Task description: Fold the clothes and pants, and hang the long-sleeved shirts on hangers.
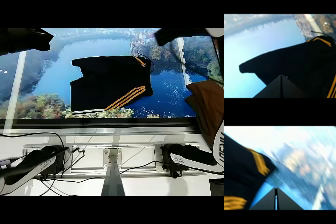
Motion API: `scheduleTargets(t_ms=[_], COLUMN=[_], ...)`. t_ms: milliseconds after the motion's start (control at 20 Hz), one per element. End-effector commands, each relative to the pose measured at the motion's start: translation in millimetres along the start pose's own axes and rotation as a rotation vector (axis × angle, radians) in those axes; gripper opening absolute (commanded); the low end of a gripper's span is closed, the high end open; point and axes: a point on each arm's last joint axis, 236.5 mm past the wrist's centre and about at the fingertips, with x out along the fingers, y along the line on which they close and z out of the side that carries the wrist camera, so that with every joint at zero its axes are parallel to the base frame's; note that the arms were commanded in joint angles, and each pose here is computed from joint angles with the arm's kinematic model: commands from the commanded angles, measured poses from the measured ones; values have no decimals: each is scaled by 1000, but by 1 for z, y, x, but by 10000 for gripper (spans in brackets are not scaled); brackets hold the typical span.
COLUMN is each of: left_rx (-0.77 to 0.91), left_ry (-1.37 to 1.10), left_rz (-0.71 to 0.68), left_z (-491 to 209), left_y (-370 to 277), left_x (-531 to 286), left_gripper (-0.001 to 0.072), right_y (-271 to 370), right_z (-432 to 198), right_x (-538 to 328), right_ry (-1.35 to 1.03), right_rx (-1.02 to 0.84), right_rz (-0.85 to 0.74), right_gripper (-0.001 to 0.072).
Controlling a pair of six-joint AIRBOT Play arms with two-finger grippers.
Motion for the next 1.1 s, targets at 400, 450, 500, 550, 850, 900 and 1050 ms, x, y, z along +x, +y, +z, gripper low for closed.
scheduleTargets(t_ms=[400,450,500,550,850,900,1050], left_rx=[73,121,155,150,-165,-237,-433], left_ry=[39,70,101,119,340,457,705], left_rz=[138,223,316,399,609,602,352], left_z=[-8,-13,-18,-20,-93,-125,-196], left_y=[34,54,76,96,180,188,170], left_x=[-1,-5,-11,-18,-37,-38,-27], left_gripper=[7,6,6,6,5,5,5], right_y=[21,36,50,62,143,150,155], right_z=[-242,-255,-266,-274,-274,-275,-271], right_x=[107,115,124,132,166,172,184], right_ry=[359,389,415,435,567,579,559], right_rx=[950,963,973,980,995,993,1011], right_rz=[598,602,602,601,763,767,752], right_gripper=[337,429,446,446,447,448,458])
